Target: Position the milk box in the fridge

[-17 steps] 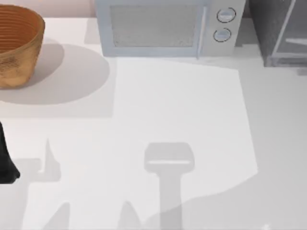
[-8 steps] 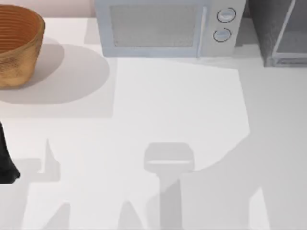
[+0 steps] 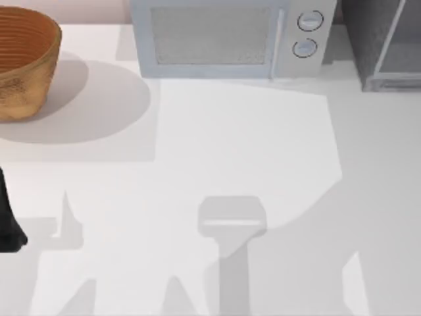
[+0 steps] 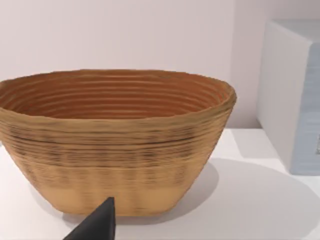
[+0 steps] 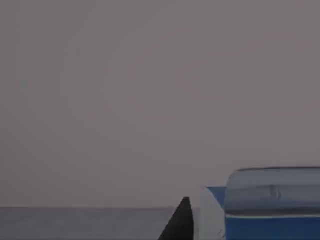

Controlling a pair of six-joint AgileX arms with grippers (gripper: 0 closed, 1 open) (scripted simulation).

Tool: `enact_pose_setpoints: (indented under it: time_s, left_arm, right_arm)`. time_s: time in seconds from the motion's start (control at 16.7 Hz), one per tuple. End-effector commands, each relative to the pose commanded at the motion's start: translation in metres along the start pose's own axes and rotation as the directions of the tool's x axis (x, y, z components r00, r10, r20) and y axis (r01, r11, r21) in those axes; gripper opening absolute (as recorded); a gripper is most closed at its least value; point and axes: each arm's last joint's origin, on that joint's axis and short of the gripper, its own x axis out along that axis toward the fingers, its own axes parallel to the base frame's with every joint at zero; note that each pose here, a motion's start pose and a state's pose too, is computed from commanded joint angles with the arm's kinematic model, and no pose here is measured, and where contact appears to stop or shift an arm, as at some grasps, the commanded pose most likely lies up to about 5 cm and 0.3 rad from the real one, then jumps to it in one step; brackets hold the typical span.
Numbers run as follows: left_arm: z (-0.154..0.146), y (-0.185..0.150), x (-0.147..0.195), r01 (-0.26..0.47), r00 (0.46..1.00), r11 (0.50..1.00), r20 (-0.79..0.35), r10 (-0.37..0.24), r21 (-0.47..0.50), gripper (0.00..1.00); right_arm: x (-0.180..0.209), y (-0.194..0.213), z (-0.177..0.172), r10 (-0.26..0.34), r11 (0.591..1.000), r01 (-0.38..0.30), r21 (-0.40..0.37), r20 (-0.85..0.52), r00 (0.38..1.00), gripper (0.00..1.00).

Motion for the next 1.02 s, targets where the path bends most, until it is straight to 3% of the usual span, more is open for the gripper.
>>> enact_pose_setpoints:
  time_s: [0.66, 1.02]
  left_arm:
    - [0.0000, 0.0000, 0.0000, 0.000, 1.000, 1.000, 0.000, 0.000, 0.000, 1.00]
    - [0.0000, 0.0000, 0.0000, 0.000, 1.000, 1.000, 0.000, 0.000, 0.000, 1.00]
  right_arm:
    - [0.0000, 0.0000, 0.0000, 0.000, 1.000, 0.000, 0.000, 0.000, 1.000, 0.98]
    - [0.0000, 0.0000, 0.0000, 0.000, 1.000, 0.000, 0.000, 0.000, 1.000, 1.00]
